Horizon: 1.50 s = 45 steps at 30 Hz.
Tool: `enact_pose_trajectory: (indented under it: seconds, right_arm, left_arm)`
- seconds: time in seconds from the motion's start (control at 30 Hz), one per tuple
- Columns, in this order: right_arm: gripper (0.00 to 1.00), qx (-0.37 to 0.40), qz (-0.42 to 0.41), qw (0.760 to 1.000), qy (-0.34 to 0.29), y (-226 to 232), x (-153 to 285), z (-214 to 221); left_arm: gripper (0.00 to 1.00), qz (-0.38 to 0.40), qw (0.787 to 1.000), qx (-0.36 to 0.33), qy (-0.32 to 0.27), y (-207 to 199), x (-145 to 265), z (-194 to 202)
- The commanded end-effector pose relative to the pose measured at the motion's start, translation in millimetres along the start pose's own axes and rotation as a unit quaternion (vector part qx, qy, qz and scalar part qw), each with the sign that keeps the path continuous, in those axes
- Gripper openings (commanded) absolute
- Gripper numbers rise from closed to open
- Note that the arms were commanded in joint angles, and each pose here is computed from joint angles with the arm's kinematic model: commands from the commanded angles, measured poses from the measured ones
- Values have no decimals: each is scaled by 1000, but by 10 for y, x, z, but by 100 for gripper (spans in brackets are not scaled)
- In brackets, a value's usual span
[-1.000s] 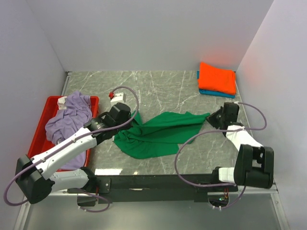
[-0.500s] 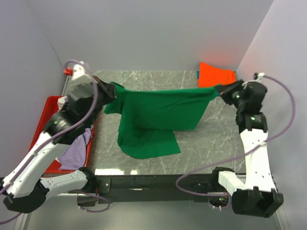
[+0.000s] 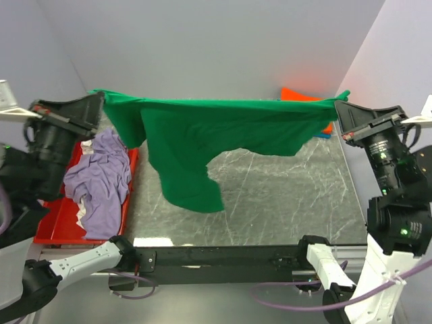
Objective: Fold and stack the t-shirts
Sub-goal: Flatten the tshirt out
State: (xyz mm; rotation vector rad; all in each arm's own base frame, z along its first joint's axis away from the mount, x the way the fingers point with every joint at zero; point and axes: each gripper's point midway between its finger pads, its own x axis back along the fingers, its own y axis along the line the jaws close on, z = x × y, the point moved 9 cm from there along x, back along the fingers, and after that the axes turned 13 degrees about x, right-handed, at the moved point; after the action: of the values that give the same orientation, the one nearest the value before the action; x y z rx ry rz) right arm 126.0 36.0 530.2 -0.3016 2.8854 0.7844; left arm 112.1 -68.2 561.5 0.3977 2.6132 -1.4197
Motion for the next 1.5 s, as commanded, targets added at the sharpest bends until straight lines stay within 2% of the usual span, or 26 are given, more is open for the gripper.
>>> enact_pose_trajectory:
  seconds: [0.0, 0.13, 0.33, 0.47, 0.5, 0.53, 0.57, 0.6, 0.63, 0.67, 0.7, 0.77, 0.83, 0.87, 1.0, 1.13, 1.17, 1.2, 1.23, 1.27, 1.33, 1.37, 1.4, 1.43, 1.47]
  right_arm:
    - [0, 13, 19, 1000, -2, -9, -25, -76]
    - [0, 13, 12, 1000, -8, -32, -197, -129]
    - [0, -10, -2, 1000, 13, -298, -770, 29]
    - [0, -33, 1, 999, 25, -541, -1191, 190]
    - [0, -36, 0, 999, 29, -596, -1279, 232]
    - [0, -41, -1, 999, 34, -684, -1454, 286]
    - [0, -47, -4, 998, 33, -704, -1537, 279]
    - [0, -55, 1, 997, 44, -807, -1706, 352]
    - [0, -57, -7, 998, 35, -816, -1799, 328]
    - [0, -56, -16, 998, 25, -793, -1881, 253]
    - [0, -62, -11, 997, 35, -904, -2069, 314]
    - [0, -51, -30, 998, 13, -813, -2196, 103]
    - [0, -50, -33, 998, 19, -874, -2391, 97]
    - [0, -38, -47, 998, -3, -755, -2384, -88]
    - [0, -27, -49, 998, -9, -734, -2433, -179]
    - [0, -40, -40, 998, 10, -847, -2331, 51]
    - [0, -56, -19, 997, 42, -1030, -2337, 327]
    - [0, -59, -17, 997, 45, -1027, -2233, 378]
    - [0, -68, -12, 996, 50, -1079, -2181, 467]
    - [0, -89, 14, 992, 87, -1289, -2127, 818]
    - [0, -98, 23, 990, 96, -1337, -1924, 1008]
    - [0, -117, 53, 983, 134, -1537, -1806, 1377]
    - [0, -120, 59, 981, 141, -1546, -1667, 1475]
    - [0, -139, 90, 970, 180, -1733, -1491, 1846]
    - [0, -144, 105, 965, 194, -1805, -1375, 2005]
  left_arm:
    - [1, 20, 999, -8, -50, -99, 74, -249]
    - [1, 4, 996, -25, -83, -69, -50, -232]
    - [1, -26, 988, -83, -126, -27, -589, 59]
    - [1, -20, 986, -120, -111, 113, -1194, 387]
    - [1, -28, 984, -124, -125, 216, -1346, 306]
    - [1, -1, 987, -126, -104, 238, -1478, 347]
    - [1, 3, 988, -118, -101, 308, -1718, 403]
    - [1, -3, 986, -123, -113, 424, -1875, 295]
    - [1, 1, 990, -118, -82, 587, -2172, 433]
    - [1, 27, 989, -112, -90, 484, -2282, 288]
    - [1, 30, 988, -114, -95, 548, -2418, 159]
    - [1, 73, 988, -107, -81, 470, -2726, 89]
    - [1, 78, 988, -111, -68, 577, -2978, 87]
    - [1, 115, 983, -112, -88, 337, -2912, -89]
    - [0, 162, 975, -110, -107, 177, -2797, -267]
    - [0, 152, 977, -117, -98, 168, -2462, -265]
    - [0, 122, 984, -113, -69, 413, -2509, -96]
    - [1, 109, 987, -109, -56, 514, -2466, -23]
    - [1, 118, 986, -103, -63, 436, -2253, -62]
    - [1, 70, 994, -78, -23, 847, -2258, 228]
    - [1, 64, 997, -38, -12, 942, -1922, 340]
    - [1, 17, 999, -20, 24, 1377, -1829, 655]
    - [1, 1, 999, -4, 41, 1521, -1707, 794]
    - [1, -41, 997, 24, 62, 1817, -1454, 1030]
    - [1, -63, 995, 37, 73, 1969, -1323, 1168]
